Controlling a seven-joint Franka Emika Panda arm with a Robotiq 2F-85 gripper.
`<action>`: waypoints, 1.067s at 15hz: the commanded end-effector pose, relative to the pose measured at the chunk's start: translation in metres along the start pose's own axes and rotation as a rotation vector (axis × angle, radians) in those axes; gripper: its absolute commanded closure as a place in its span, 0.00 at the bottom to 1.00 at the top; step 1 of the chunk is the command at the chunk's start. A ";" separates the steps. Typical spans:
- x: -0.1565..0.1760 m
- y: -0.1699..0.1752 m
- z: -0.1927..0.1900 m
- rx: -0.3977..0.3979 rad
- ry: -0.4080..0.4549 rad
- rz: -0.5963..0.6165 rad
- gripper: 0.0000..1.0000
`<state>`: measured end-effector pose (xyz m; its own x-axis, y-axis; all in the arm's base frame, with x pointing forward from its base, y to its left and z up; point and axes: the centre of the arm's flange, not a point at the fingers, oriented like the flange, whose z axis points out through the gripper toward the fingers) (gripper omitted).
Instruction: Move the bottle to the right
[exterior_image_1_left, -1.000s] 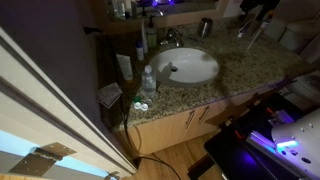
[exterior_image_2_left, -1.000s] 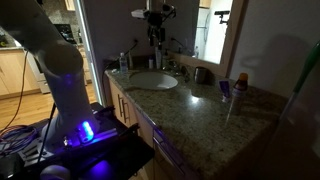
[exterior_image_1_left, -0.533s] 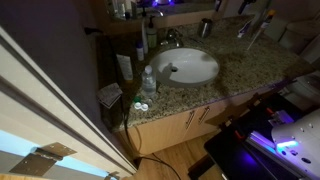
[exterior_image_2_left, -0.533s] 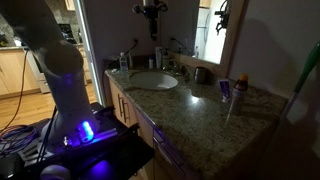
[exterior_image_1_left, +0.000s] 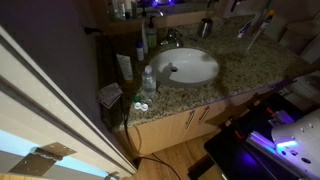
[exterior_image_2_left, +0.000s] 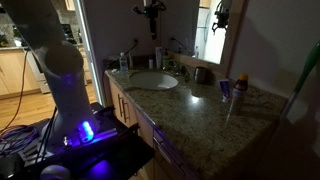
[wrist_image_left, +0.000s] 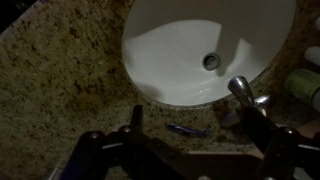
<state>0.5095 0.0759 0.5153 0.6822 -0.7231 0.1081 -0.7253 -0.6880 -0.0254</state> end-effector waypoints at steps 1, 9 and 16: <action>0.007 -0.087 0.023 -0.024 -0.065 0.192 0.00; 0.013 -0.107 0.024 0.024 -0.086 0.341 0.00; 0.059 -0.198 0.041 0.157 -0.129 0.421 0.00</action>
<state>0.6375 0.1499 0.4876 0.3648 -0.9304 -0.0354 -0.9224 -0.3559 -0.1499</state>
